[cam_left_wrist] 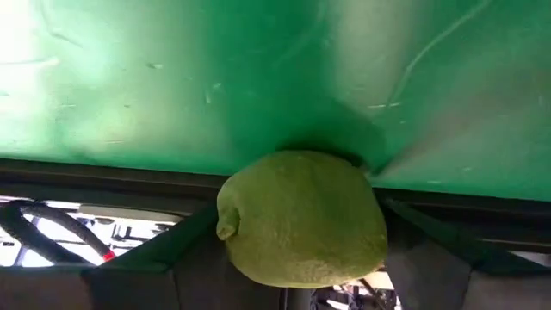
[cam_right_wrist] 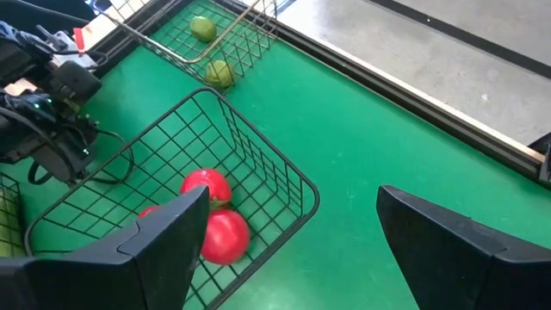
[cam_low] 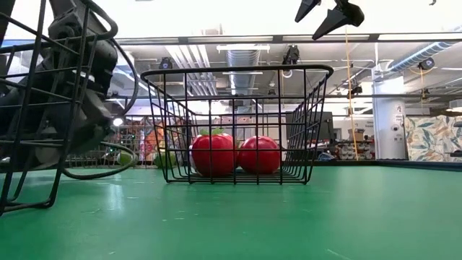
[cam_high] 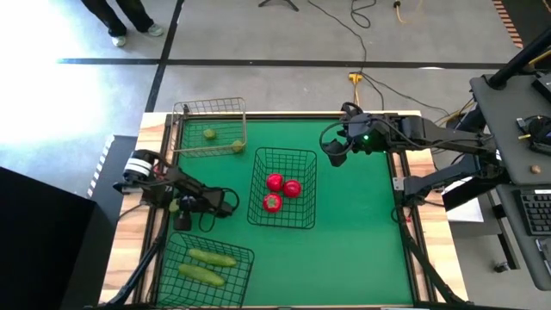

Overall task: Sort produce into baskets
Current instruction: Put the lime into the gold wire basket

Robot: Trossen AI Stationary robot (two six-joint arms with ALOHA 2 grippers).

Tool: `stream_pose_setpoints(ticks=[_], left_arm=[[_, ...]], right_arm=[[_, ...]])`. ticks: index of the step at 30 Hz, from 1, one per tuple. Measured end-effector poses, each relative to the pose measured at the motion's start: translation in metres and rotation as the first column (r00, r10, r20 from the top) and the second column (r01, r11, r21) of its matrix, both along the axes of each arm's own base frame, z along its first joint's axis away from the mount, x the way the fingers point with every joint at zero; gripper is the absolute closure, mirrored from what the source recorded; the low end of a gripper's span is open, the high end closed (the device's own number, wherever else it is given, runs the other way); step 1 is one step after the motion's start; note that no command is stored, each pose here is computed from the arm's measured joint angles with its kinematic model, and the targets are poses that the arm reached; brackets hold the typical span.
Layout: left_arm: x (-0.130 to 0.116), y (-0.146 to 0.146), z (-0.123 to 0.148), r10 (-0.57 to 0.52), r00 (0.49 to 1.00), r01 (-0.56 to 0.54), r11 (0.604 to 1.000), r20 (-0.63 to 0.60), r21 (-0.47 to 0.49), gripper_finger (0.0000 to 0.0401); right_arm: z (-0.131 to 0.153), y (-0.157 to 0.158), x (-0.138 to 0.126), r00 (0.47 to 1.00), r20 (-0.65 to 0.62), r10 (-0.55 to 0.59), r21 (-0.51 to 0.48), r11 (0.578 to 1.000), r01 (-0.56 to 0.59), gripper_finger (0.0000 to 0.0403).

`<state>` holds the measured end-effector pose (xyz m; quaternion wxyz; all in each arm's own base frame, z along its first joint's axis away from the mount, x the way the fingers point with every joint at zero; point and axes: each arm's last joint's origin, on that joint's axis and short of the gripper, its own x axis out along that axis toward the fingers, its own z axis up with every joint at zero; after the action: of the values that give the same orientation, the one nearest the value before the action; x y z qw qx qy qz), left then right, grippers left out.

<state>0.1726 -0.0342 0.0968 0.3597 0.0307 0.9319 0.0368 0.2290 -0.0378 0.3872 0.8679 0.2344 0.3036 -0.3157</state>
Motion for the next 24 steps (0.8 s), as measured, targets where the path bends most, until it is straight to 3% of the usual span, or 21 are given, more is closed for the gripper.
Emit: stream_pose_setpoints(ticks=[9, 14, 17, 21, 24], left_arm=[[0.002, 0.000, 0.006, 0.043, 0.997, -0.050, 0.994, 0.069, 0.098, 0.0208], [0.020, -0.003, 0.043, 0.133, 0.943, -0.175, 0.978, 0.305, 0.116, 0.0208], [0.035, -0.006, 0.085, 0.157, 0.839, -0.221, 0.973, 0.520, 0.061, 0.0210], [0.047, 0.006, 0.150, 0.120, 0.583, -0.316, 0.945, 0.804, 0.088, 0.0210], [0.044, 0.036, 0.188, 0.158, 0.425, -0.464, 0.883, 0.891, 0.065, 0.0210]], right_arm=[[0.000, 0.000, 0.000, 1.000, 0.005, -0.002, 0.001, 1.000, 0.002, 0.0078], [0.000, 0.000, 0.000, 1.000, 0.009, -0.009, 0.008, 1.000, 0.009, 0.0078], [0.001, 0.000, 0.001, 1.000, 0.021, -0.013, 0.011, 1.000, 0.013, 0.0078], [0.002, 0.000, 0.001, 0.999, 0.034, -0.017, 0.014, 1.000, 0.017, 0.0078], [0.005, 0.000, 0.001, 0.999, 0.046, -0.017, 0.012, 1.000, 0.017, 0.0078]])
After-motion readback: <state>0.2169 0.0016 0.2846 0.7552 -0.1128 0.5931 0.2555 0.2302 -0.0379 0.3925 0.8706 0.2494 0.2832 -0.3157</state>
